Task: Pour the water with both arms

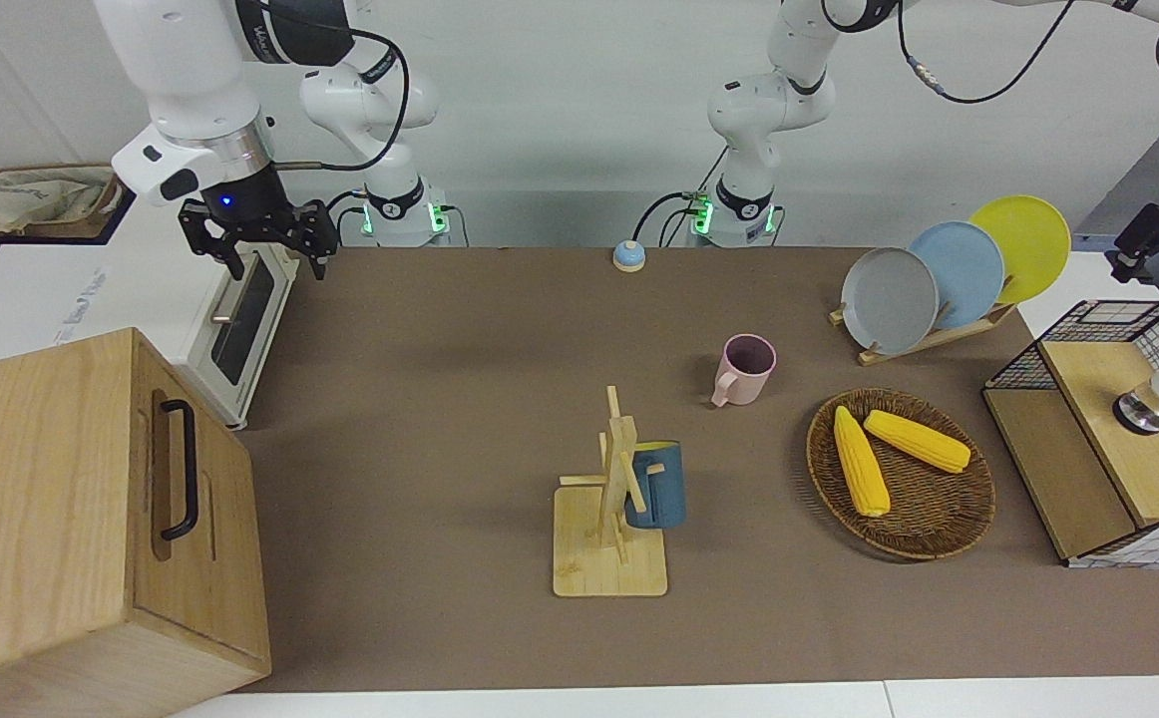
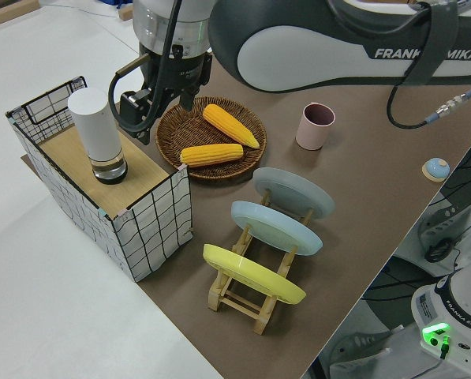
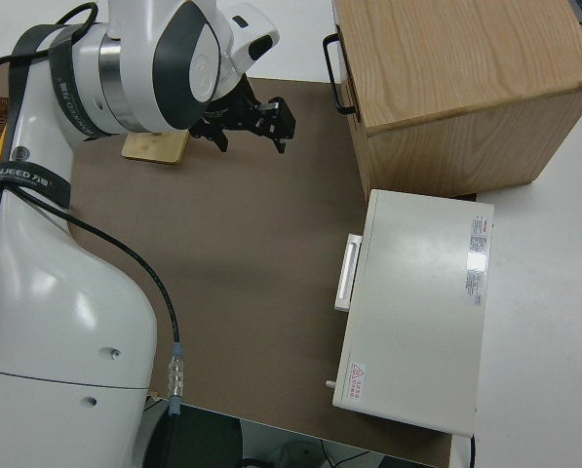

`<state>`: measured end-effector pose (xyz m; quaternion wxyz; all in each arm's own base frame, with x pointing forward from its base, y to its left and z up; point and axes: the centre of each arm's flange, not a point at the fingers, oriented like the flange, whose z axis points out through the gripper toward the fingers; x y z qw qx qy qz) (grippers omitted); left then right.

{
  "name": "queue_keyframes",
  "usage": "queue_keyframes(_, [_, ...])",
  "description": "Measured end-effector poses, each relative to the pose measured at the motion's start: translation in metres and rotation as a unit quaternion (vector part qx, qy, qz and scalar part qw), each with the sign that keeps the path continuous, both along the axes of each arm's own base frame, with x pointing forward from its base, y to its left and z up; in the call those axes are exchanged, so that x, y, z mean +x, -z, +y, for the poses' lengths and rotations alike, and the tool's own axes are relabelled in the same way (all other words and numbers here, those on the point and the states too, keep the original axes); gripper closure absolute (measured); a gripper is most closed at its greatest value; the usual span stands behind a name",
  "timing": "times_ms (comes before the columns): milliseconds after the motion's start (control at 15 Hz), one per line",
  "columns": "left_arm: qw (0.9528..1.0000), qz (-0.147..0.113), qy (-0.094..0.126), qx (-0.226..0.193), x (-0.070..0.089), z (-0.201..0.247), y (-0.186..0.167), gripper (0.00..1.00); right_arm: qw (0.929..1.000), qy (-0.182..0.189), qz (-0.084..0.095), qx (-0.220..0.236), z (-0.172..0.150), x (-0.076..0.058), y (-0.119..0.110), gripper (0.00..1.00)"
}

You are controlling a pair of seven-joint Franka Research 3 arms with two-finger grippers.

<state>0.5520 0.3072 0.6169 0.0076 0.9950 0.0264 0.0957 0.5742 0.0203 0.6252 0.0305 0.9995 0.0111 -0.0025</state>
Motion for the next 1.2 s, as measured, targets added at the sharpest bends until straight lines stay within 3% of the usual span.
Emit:
queue_keyframes(333, [0.9991,0.030,0.026,-0.016,0.002,-0.068,-0.023,0.00,1.0000,0.000,0.000,0.000,0.000,0.000,0.000,0.01])
queue_keyframes(867, [0.9918,0.114,0.027,-0.050,0.020,-0.184,-0.011,0.00,1.0000,0.000,0.000,0.000,0.000,0.000,0.000,0.01])
queue_keyframes(1200, [0.9901,0.132,0.018,-0.044,0.024,-0.237,-0.011,0.00,1.0000,0.000,0.000,0.000,0.000,0.000,0.000,0.01])
